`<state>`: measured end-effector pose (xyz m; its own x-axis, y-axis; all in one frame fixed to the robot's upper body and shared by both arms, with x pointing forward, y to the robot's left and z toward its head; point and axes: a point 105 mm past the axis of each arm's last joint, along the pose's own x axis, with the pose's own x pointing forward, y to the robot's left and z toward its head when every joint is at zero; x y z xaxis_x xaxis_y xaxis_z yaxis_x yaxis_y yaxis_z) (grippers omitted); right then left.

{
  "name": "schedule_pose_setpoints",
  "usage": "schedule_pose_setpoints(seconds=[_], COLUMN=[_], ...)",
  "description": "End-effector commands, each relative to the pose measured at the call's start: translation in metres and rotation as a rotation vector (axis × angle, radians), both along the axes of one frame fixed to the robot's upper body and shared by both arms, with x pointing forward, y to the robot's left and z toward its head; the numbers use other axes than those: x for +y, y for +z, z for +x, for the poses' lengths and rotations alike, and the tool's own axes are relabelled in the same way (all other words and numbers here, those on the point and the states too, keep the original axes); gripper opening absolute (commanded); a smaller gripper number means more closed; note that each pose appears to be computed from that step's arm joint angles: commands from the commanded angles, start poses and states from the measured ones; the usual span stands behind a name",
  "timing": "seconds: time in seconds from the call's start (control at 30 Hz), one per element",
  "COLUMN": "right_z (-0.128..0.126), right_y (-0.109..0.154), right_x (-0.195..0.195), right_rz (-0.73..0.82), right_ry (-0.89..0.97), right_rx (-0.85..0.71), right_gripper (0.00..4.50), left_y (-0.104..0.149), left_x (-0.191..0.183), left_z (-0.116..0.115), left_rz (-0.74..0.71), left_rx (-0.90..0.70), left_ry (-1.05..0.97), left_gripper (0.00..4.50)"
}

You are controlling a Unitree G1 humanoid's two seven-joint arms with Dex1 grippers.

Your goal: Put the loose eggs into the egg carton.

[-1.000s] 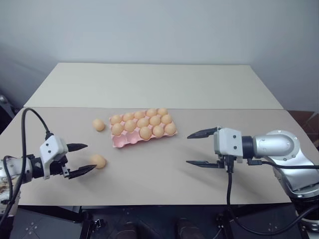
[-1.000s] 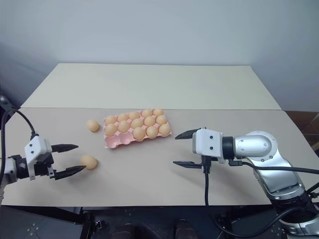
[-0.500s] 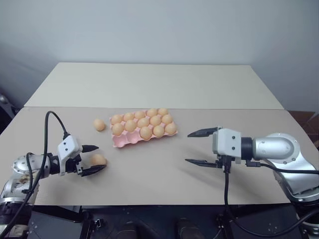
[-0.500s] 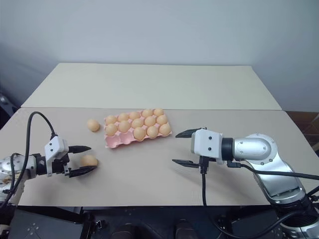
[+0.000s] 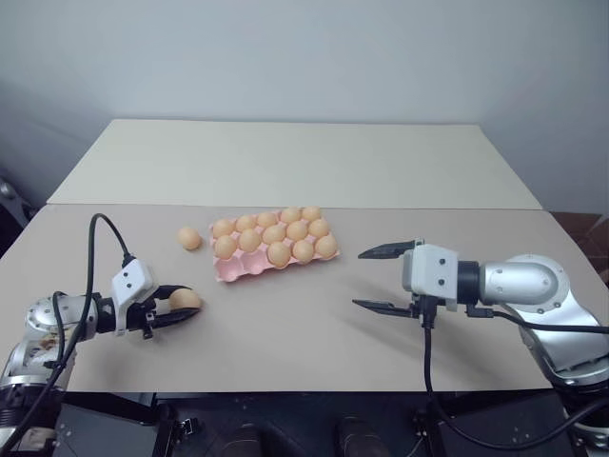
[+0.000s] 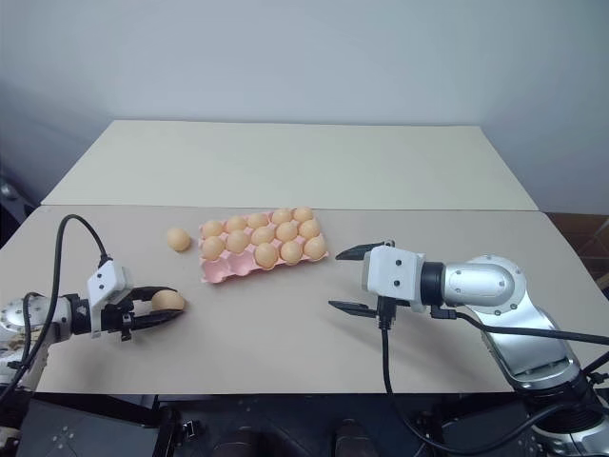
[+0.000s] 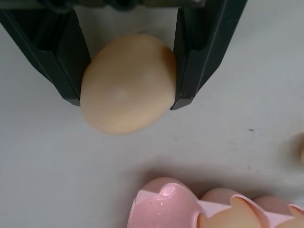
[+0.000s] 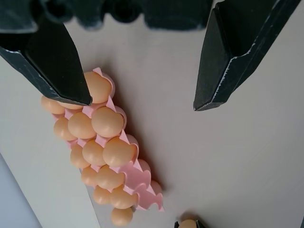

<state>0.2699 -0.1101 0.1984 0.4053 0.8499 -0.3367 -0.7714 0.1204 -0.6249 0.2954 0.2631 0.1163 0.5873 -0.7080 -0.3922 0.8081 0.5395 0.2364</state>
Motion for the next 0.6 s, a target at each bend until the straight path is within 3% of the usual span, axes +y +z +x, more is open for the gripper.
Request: schedule_pose_setpoints(seconds=[0.03,0.2,0.6], right_z=[0.0,0.001,-0.005], right_y=[0.009,0.009,0.017], right_x=[0.001,0.002,0.008], right_rz=[0.003,0.01,0.034], right_ry=[0.005,-0.006,-0.007], right_rx=[-0.051,-0.058,-0.107], right_gripper=[4.03,4.03,4.03], left_y=[0.039,0.067,0.057], left_x=[0.0,-0.017,-0.074], left_z=[-0.004,-0.001,0.048], left_rz=[-0.046,-0.134,-0.078], left_rx=[-0.107,-0.18,-0.207], left_ry=[-0.028,-0.104,-0.259], left_gripper=[2.16,2.16,2.16])
